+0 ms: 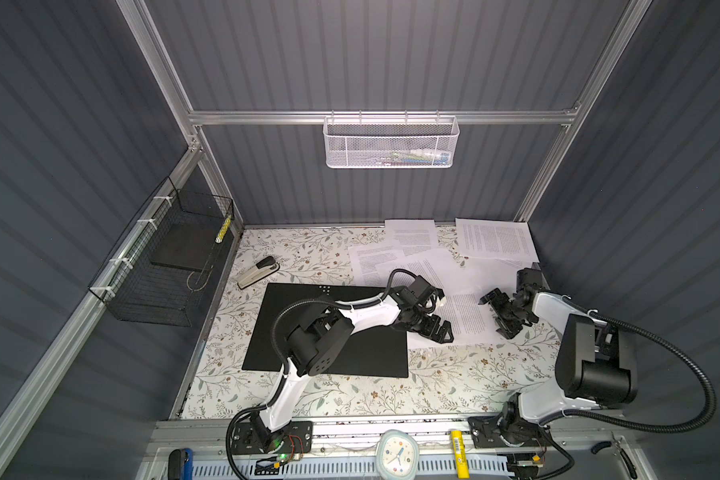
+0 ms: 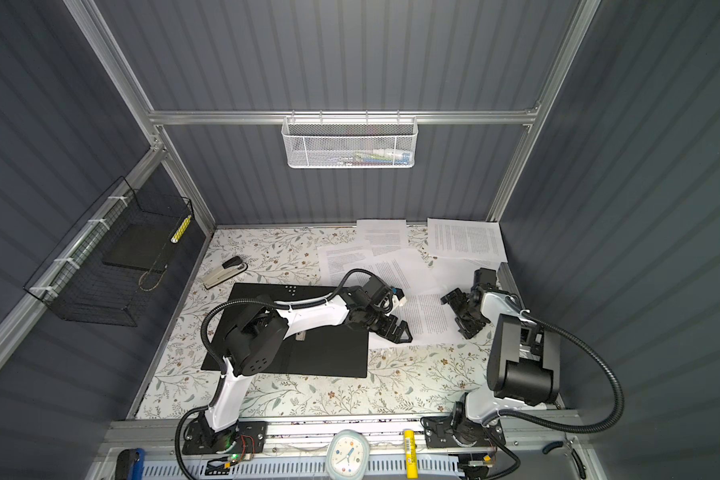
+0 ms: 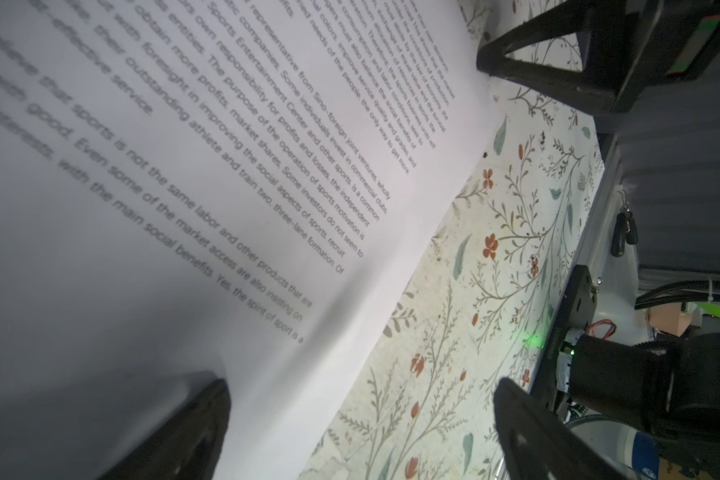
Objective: Put the files into the folder
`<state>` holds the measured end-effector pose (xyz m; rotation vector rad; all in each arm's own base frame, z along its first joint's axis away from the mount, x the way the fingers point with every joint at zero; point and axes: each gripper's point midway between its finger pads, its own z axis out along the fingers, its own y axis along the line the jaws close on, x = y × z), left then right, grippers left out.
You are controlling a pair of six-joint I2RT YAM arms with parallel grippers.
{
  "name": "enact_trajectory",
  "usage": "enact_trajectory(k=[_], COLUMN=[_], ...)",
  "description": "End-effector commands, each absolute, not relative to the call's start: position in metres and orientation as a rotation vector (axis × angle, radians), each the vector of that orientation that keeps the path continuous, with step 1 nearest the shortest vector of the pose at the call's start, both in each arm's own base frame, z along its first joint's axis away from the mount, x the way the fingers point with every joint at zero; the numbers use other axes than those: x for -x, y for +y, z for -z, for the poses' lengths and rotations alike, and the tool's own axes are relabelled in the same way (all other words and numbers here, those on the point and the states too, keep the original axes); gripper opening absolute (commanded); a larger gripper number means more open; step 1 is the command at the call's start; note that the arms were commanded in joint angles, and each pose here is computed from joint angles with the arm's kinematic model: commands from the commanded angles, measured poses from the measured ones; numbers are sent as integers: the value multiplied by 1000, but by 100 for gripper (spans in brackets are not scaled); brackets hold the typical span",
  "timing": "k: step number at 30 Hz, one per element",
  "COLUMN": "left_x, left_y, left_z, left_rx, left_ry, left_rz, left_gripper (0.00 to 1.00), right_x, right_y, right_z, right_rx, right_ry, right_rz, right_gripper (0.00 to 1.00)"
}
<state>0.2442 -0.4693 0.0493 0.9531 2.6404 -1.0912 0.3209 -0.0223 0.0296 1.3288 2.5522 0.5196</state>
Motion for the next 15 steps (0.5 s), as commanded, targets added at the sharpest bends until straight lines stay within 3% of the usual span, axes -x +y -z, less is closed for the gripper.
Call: enact_trajectory(k=[1,8,15], left_x=[-235,-237,-238], left_y=[-415,-408,-404], left_z=[23,25,32], left_rx=[-917,-964,-986], left_ry=[2897,2871,2858], left_rz=[834,788,768], left_gripper=[100,100,100], right_x=[-286,-296,-310], right_y=[7,33,75], right_z=[4,-15,-51], right_rx=[-1413,-1197,-852], right_ry=[2725,2723,2577], right_rz=[-595,-820,-1207], right_gripper=[99,99,99])
